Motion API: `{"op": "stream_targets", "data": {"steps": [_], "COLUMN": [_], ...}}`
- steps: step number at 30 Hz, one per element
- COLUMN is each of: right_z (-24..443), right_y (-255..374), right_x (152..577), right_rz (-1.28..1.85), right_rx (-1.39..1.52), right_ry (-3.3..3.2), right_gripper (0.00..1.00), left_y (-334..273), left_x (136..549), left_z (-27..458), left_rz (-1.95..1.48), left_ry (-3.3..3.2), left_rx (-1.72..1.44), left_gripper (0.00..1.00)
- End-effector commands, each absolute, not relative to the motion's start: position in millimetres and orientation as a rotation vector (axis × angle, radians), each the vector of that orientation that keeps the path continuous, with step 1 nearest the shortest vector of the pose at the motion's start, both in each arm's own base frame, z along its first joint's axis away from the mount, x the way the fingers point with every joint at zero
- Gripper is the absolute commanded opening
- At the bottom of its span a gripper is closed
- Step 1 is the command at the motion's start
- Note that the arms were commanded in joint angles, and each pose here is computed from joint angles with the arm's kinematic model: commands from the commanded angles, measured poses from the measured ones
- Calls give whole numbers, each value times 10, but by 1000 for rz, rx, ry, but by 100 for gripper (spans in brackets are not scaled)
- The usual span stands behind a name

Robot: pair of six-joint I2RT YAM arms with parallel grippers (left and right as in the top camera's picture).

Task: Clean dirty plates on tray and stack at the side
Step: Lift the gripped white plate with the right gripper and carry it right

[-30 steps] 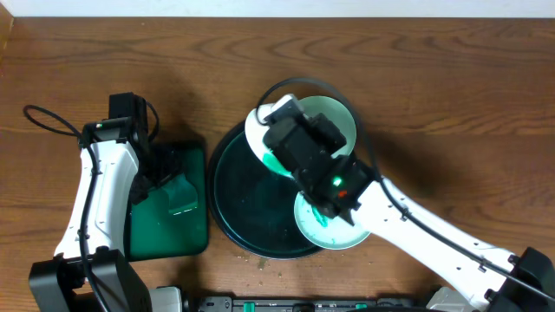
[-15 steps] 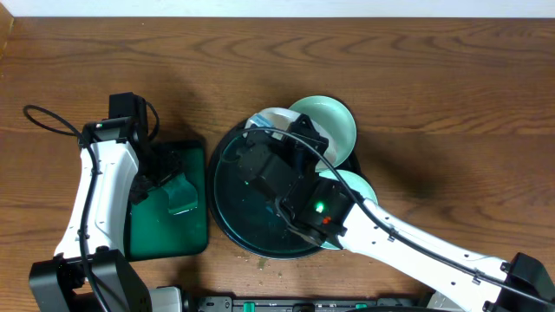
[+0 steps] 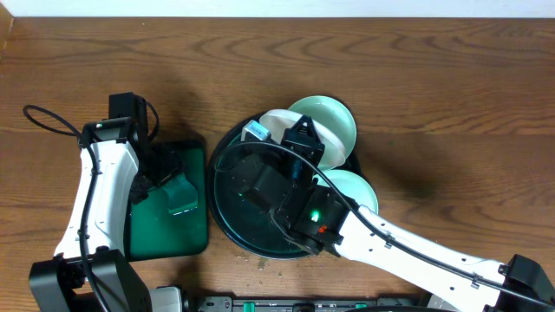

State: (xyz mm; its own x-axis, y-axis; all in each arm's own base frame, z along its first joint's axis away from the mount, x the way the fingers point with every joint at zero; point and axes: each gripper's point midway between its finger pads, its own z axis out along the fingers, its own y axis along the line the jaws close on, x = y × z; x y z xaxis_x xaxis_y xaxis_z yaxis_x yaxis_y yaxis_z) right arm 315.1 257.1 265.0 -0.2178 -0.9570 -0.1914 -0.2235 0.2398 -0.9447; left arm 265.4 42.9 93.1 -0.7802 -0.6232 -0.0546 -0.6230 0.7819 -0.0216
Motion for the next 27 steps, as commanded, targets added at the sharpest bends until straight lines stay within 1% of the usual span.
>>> {"op": "stream_targets", "data": {"steps": [1,10,13,16,19,22,25,27], "right_z": [2796,2830,2740,2804,2710,2774,2703,2717], "right_y": [2508,2488,2543,2485,2575,2508,2608,2584], "right_x": [3172,3137,3175,3150,3163,3140,3129,3129], "right_rz": [-1021,-1055,-989,-1045,-970,-1044,-980,-1006], "right_rx": [-1014,-978,-1001,-954,-1000,-949,-997,-982], "right_ry": [1659,1652,1674,1664,1679,1666,1670,1667], "right_gripper": [1,1,1,1,1,1,1,1], "left_y": [437,436,437,437,437,437,437,438], "left_x": [2633,2630,2633,2632,2634,2633,2634,2638], "left_z": [923,924,923,923,923,923,924,923], "left_rz": [6,6,6,6,6,6,6,6], "left_ry": [2918,2919,2918,2918,2918,2918,2917,2915], "left_rx": [-1016,-1016,-1016,-1015,-1015,-1015,-1016,-1016], "left_gripper": [79,79,80,79,80,79,80,80]}}
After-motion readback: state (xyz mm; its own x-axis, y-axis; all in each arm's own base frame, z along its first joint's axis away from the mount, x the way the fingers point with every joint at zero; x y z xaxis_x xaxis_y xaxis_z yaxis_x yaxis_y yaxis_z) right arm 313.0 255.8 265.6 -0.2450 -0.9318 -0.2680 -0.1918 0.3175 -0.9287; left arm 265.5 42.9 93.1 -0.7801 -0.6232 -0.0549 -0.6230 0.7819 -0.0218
